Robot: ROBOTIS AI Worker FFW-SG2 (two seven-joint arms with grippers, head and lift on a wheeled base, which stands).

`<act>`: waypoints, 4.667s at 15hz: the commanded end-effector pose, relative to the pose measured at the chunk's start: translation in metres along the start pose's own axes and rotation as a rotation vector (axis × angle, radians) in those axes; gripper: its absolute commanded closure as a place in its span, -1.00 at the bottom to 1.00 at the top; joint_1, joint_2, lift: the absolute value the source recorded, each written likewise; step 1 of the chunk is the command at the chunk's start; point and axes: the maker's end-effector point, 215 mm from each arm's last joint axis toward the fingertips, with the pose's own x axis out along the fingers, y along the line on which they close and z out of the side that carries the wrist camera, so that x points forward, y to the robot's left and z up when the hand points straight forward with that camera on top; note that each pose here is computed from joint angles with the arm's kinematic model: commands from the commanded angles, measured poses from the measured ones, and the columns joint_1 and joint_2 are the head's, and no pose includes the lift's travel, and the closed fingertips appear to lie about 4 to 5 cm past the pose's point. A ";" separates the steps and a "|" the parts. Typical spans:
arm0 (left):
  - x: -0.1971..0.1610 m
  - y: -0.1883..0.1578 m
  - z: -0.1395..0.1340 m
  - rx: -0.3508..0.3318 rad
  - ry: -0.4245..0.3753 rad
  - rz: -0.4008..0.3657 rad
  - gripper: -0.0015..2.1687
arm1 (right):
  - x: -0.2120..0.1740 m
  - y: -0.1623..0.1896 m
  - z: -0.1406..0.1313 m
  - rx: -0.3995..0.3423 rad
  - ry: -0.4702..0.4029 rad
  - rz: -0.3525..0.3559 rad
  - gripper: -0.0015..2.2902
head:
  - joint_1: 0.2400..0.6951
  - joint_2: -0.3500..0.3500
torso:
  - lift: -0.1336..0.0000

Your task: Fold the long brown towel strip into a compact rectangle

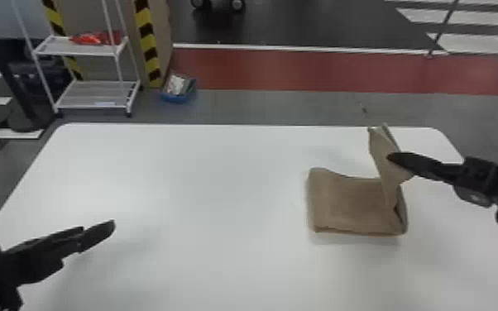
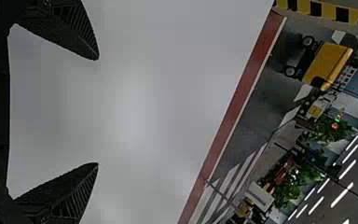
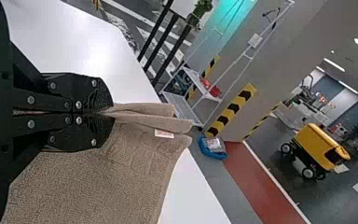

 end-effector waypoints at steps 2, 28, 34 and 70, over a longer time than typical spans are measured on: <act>0.000 0.001 -0.001 0.000 0.003 0.003 -0.93 | 0.021 0.010 -0.029 -0.025 0.071 0.004 0.44 | 1.00 -0.04 | -0.80; -0.006 0.005 -0.009 -0.008 0.001 -0.004 -0.93 | 0.119 0.052 -0.127 -0.096 0.179 0.103 -0.94 | 1.00 0.51 | -0.80; -0.006 0.006 -0.007 -0.006 -0.002 -0.003 -0.93 | 0.107 0.039 -0.073 -0.122 0.015 0.083 0.73 | 1.00 0.42 | -0.80; -0.013 0.016 -0.002 -0.017 -0.018 0.010 -0.93 | 0.078 0.090 -0.266 -0.218 0.523 0.106 0.79 | 1.00 1.00 | -0.80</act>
